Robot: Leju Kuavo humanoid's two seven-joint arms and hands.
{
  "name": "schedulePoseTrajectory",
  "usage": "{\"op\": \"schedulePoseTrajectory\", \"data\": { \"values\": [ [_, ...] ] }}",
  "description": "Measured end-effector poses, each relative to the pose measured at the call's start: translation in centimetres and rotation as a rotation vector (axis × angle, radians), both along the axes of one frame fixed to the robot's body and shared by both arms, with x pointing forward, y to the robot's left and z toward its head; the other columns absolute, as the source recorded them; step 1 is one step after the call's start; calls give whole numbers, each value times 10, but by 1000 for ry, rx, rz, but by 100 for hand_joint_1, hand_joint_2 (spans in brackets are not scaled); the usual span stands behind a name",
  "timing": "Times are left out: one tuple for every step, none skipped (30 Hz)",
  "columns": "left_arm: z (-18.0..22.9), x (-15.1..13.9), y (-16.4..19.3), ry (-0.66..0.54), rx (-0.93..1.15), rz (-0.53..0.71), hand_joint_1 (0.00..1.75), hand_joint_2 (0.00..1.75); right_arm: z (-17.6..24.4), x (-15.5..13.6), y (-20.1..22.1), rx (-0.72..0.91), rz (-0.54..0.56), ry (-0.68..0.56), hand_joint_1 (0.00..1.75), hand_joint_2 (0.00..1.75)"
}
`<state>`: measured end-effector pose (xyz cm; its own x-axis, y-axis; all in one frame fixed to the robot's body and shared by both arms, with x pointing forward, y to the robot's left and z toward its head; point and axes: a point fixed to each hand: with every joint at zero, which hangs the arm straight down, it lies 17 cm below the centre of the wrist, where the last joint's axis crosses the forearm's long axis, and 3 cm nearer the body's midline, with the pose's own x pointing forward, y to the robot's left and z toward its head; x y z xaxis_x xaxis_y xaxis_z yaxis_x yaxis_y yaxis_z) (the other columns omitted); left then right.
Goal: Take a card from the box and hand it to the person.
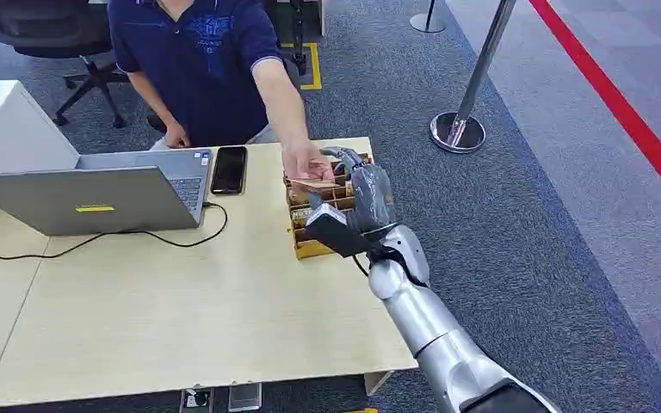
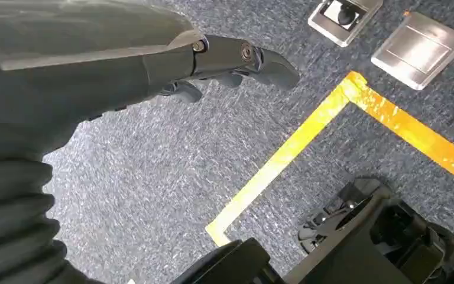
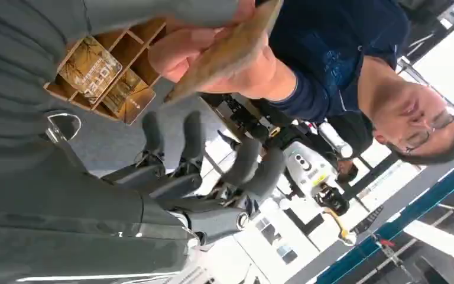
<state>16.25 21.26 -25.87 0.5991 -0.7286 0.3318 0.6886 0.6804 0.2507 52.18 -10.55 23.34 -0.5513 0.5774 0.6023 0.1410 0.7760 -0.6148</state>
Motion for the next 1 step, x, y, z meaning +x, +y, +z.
{"op": "schedulePoseTrajectory", "data": {
  "values": [
    [0,0,0,0,1,0,0,0,1,1,-1,1,-6,-2,0,0]
  ]
}}
